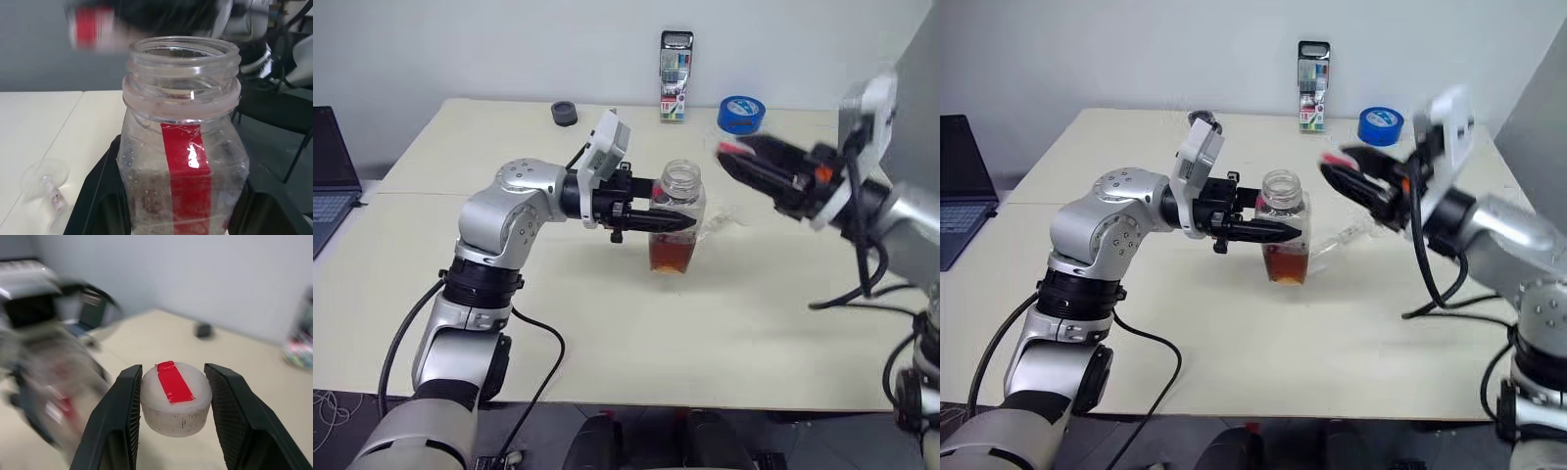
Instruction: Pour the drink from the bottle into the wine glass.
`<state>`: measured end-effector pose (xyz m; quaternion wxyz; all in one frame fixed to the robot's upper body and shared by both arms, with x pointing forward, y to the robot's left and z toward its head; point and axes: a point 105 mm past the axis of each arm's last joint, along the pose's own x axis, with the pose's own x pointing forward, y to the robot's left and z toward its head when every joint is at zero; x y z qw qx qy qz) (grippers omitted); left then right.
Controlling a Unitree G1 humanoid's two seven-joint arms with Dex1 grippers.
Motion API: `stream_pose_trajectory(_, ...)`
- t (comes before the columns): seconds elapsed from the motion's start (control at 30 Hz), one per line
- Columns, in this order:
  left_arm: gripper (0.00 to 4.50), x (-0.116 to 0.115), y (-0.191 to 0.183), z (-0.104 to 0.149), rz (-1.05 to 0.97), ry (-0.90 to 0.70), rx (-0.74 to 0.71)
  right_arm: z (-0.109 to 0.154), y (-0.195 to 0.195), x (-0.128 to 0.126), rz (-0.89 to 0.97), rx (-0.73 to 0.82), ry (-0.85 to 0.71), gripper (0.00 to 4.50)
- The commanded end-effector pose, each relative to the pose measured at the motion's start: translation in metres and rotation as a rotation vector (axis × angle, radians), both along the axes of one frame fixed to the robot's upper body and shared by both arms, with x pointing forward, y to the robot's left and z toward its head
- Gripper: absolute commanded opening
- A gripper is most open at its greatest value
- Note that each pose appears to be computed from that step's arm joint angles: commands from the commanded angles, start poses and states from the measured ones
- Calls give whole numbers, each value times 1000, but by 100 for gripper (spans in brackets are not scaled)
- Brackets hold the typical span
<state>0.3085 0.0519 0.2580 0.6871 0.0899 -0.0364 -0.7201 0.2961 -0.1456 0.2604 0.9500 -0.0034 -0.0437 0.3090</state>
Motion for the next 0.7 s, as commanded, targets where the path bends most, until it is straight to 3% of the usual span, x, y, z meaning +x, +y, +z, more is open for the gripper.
stream_pose_trajectory(0.03, 193, -6, 0, 13, -9, -56, -26, -21, -36, 3, -288, -57, -64, 175)
stream_pose_trajectory(0.13, 193, -6, -2, 12, -9, -55, -27, -67, -53, 9, -463, -109, -1, 175)
stream_pose_trajectory(0.23, 193, -6, -5, 14, -17, -56, -28, -103, -47, 11, -507, -94, 72, 175)
stream_pose_trajectory(0.43, 193, -6, -6, 17, -24, -63, -26, -148, -51, 12, -609, -67, 145, 175)
stream_pose_trajectory(0.6, 193, -7, -7, 16, -28, -65, -23, -165, -59, 8, -652, -91, 188, 175)
stream_pose_trajectory(0.7, 193, -8, -7, 16, -30, -64, -25, -165, -57, 8, -642, -96, 184, 274)
